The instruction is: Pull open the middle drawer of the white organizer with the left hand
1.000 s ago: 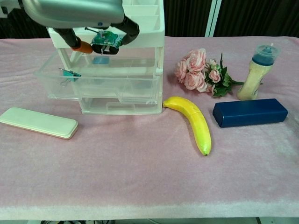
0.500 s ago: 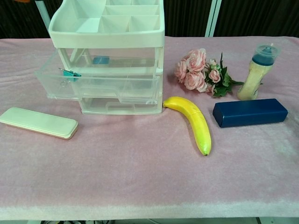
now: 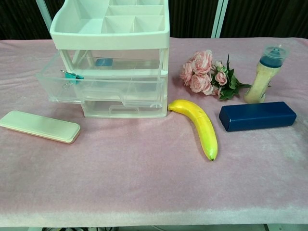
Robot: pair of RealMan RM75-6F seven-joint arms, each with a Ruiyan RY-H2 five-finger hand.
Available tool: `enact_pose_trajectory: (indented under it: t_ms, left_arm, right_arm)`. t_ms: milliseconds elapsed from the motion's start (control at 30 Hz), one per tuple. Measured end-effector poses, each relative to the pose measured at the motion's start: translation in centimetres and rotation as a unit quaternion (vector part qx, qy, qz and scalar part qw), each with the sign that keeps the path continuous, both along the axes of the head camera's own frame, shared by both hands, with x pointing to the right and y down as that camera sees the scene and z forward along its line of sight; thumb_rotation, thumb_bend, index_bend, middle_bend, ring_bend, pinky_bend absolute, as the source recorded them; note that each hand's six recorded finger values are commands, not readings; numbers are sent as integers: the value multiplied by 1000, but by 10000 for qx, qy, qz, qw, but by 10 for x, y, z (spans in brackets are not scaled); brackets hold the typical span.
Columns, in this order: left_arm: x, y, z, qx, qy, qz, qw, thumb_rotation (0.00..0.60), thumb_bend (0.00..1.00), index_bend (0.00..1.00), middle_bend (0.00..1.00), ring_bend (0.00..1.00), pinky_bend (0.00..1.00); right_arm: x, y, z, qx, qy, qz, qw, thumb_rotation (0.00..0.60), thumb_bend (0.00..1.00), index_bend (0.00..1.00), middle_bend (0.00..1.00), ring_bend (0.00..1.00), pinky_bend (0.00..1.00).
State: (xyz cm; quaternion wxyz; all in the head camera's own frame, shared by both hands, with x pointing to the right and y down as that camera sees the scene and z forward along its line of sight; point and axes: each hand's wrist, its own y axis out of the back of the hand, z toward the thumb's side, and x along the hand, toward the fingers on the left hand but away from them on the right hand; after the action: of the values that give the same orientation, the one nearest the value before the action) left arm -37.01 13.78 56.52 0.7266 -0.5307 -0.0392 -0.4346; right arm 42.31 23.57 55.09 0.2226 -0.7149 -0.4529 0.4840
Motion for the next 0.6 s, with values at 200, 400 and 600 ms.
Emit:
enact_pose_trajectory:
  t_ms: [200,400,600]
  left_arm:
    - [1,21,51,-408,-266,11,9988,600,353,566,1000,1000,988]
    - [3,29,90,-615,-530,-102,9967,600,339,547,1000,1000,988]
    - [16,31,108,-626,-530,-108,9966,600,316,528,1000,1000,988]
  right_arm:
    - [1,0,0,2,-8,16,10000,600,133,0,0,12,146]
    - [1,0,0,-5,-19,12,10000,600,133,0,0,12,146]
    - [1,0,0,-4,-17,12,10000,600,133,0,0,12,146]
